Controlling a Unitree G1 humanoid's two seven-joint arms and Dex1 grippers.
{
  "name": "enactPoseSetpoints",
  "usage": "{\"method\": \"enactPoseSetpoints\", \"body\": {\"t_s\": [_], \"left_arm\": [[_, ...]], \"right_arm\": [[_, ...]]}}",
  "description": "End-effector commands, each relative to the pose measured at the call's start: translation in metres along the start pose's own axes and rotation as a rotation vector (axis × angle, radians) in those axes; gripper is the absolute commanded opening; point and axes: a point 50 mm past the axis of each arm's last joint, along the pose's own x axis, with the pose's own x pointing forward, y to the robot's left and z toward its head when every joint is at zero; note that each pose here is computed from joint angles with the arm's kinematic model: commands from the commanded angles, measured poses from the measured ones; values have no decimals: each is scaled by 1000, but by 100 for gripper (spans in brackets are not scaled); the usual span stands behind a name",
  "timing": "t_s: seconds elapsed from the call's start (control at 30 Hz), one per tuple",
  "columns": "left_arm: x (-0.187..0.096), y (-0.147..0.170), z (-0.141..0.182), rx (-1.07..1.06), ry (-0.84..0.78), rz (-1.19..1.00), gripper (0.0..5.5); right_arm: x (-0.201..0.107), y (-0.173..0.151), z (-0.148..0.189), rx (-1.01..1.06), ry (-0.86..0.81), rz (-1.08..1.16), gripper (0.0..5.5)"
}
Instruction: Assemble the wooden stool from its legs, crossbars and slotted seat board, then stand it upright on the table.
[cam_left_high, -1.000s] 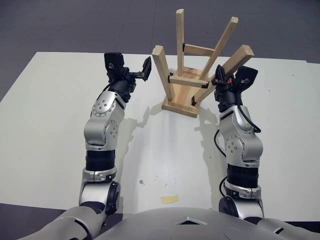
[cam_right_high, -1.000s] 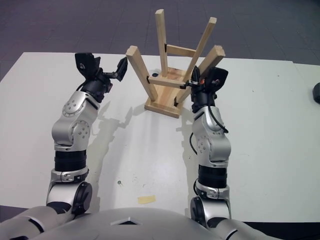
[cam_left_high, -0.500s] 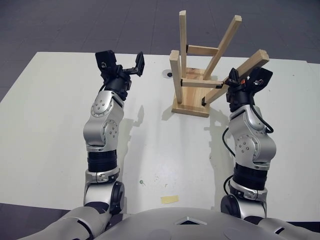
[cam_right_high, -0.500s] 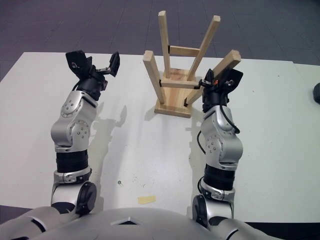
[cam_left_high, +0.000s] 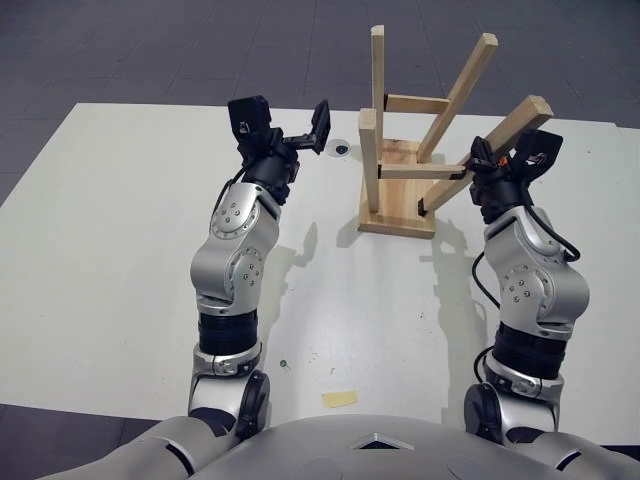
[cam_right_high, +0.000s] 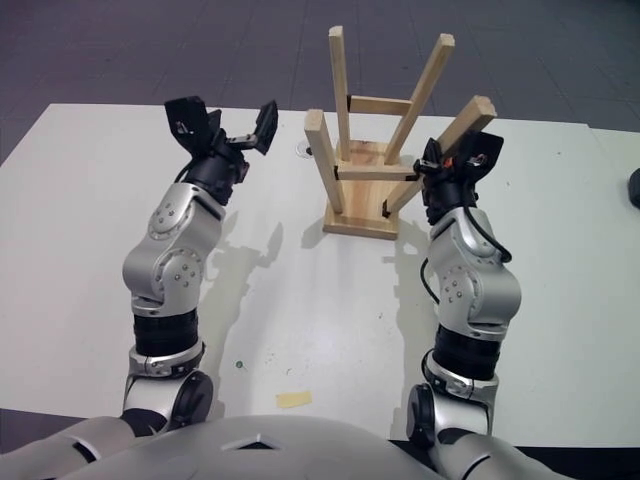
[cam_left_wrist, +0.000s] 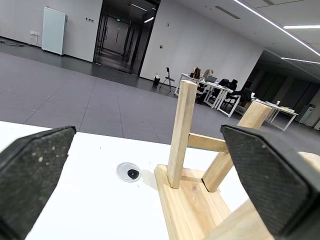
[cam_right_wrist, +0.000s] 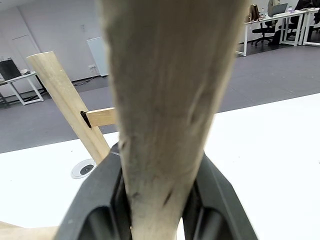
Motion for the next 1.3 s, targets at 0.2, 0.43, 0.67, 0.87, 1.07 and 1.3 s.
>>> {"method": "enactPoseSetpoints", "body": {"t_s": [0.2,0.43,0.67,0.87,1.07,1.3], "left_arm": [[4,-8,9,13,-16,-12,540],[4,-10,13,18,-29,-14,540],[5,-15,14,45,-33,-48,540],[5,-15,14,44,-35,-46,540],[6,-14,18,52,-43,-51,540],[8,-14,17,72,-31,-70,540]], "right_arm": [[-17,-47,-69,121,358,-110,103],[-24,-50,-76,205,385,-44,103],[-20,-32,-59,97,272,63,103],[-18,-21,-47,43,201,98,103],[-18,-14,-49,-4,181,118,103],[-15,-8,-48,-90,154,126,103]]}}
